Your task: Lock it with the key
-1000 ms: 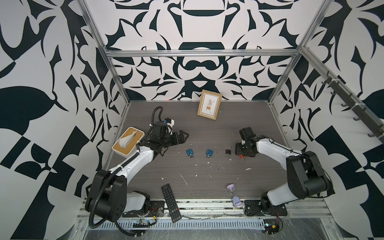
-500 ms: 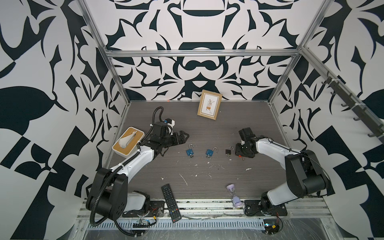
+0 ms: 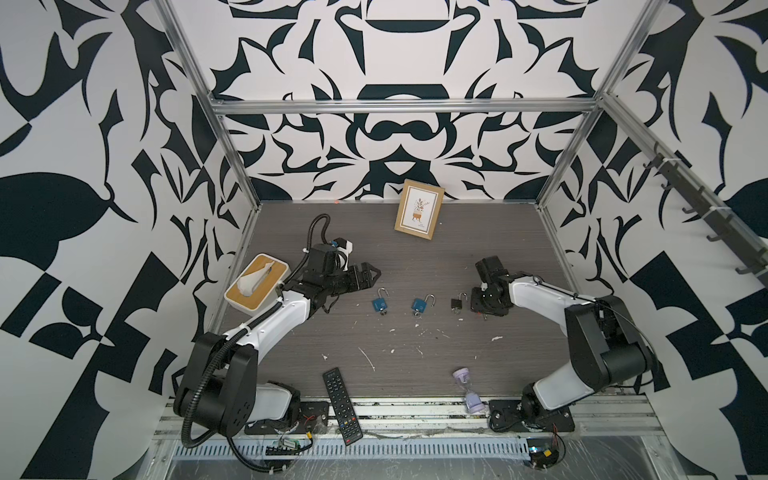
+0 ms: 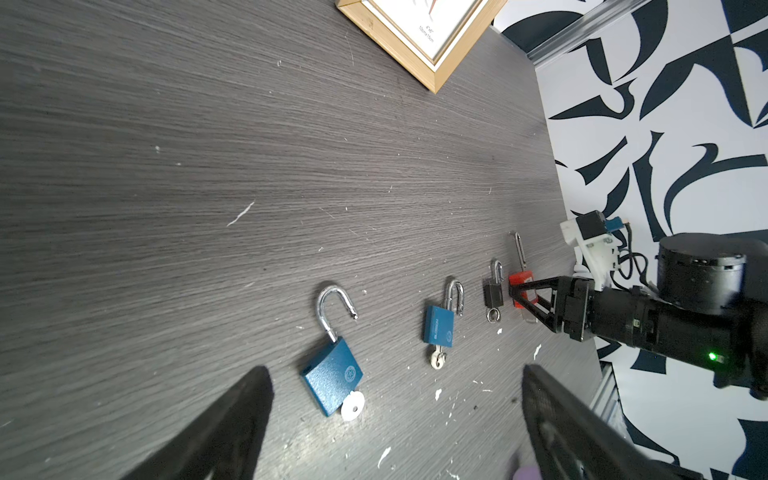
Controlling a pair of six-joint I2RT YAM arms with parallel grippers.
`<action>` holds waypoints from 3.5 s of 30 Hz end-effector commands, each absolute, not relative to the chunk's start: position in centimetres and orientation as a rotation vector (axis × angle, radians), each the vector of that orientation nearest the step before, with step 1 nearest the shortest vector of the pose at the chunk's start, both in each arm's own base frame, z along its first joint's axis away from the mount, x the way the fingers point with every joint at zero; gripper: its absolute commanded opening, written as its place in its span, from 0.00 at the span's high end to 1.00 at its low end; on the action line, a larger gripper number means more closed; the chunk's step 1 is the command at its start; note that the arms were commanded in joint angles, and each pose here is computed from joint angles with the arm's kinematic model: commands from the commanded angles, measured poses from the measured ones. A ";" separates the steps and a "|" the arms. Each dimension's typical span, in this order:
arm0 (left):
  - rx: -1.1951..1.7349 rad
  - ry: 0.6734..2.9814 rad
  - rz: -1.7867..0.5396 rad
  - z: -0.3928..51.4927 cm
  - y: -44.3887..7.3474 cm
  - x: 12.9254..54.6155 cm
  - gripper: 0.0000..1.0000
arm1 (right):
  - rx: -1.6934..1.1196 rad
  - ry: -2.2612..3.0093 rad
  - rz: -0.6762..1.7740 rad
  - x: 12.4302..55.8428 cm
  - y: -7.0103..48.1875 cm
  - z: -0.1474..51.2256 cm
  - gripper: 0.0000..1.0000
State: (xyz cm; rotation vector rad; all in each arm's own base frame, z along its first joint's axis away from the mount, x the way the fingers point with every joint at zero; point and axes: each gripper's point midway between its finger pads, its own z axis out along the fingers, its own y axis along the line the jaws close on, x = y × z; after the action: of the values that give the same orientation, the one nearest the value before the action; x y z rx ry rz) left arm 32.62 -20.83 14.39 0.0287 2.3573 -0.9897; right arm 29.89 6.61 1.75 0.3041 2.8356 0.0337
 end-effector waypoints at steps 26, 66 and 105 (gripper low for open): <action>0.130 2.314 -1.060 15.4 -22.3 32.1 0.10 | -0.394 2.730 0.298 28.5 16.8 11.6 1.00; 0.698 1.804 -1.732 21.9 -29.9 26.0 0.47 | -0.900 2.435 1.326 23.0 29.8 22.2 1.00; 0.567 2.003 -1.667 19.6 -31.8 29.1 0.84 | -0.940 2.233 0.743 25.7 27.5 21.4 1.00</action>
State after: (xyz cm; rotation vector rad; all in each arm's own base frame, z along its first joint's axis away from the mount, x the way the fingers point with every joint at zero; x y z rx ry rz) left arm 28.36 -31.45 19.84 0.5772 1.9812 -1.6999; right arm 24.82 27.35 19.27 -0.9245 2.3726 0.8305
